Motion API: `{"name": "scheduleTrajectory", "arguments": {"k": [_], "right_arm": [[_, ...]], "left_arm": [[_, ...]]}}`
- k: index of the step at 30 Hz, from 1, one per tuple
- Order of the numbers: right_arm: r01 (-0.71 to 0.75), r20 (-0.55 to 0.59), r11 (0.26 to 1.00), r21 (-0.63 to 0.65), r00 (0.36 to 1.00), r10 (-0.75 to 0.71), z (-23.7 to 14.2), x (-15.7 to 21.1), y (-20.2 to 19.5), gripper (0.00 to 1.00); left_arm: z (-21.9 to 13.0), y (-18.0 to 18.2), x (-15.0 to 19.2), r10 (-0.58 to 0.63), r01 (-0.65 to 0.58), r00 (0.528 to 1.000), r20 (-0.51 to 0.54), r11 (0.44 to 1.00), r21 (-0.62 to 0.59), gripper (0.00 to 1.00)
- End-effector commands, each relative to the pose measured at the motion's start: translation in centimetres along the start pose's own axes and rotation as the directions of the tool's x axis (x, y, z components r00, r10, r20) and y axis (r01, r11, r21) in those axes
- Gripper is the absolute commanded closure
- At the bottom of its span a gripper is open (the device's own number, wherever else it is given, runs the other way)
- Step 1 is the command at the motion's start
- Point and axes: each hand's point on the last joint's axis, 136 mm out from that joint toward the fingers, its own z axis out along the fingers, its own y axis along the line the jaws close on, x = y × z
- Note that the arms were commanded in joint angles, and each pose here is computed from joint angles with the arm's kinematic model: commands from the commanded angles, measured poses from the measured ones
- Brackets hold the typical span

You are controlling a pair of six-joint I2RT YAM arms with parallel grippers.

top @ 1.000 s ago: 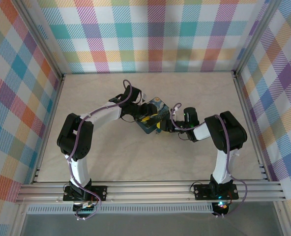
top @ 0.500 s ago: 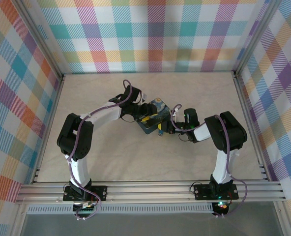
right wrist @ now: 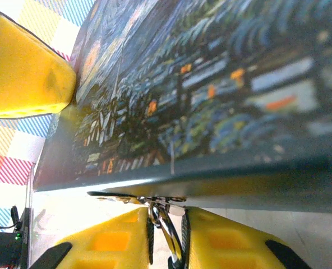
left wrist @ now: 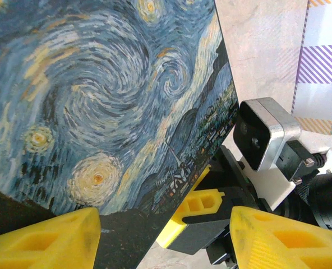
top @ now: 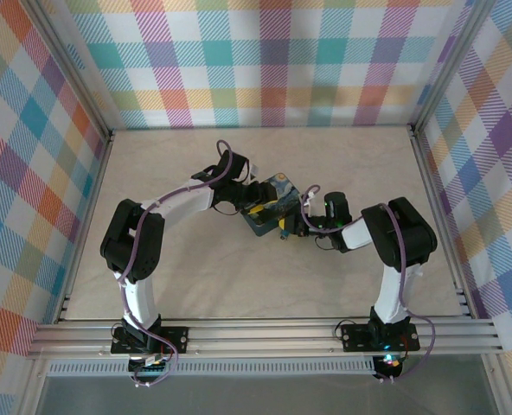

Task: Unlock a padlock with a key

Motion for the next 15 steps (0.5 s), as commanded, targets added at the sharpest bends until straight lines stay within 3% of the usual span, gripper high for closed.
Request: {"name": "scheduleTrajectory", "arguments": {"k": [1,15], "right_arm": [[0.037,0.001,0.999,-0.036,0.999,-0.037,-0.78,-0.06,1.19,0.77],[0.031,0.004,0.998,-0.052,1.000,-0.031,-1.03,-0.02,1.42,0.71]], "left_arm": [[0.66,0.56,0.36,-0.006,0.006,1.000,-0.011,1.000,-0.021,0.37],[0.87,0.73,0.40,-0.009,0.009,1.000,-0.015,1.000,-0.023,0.37]]}}
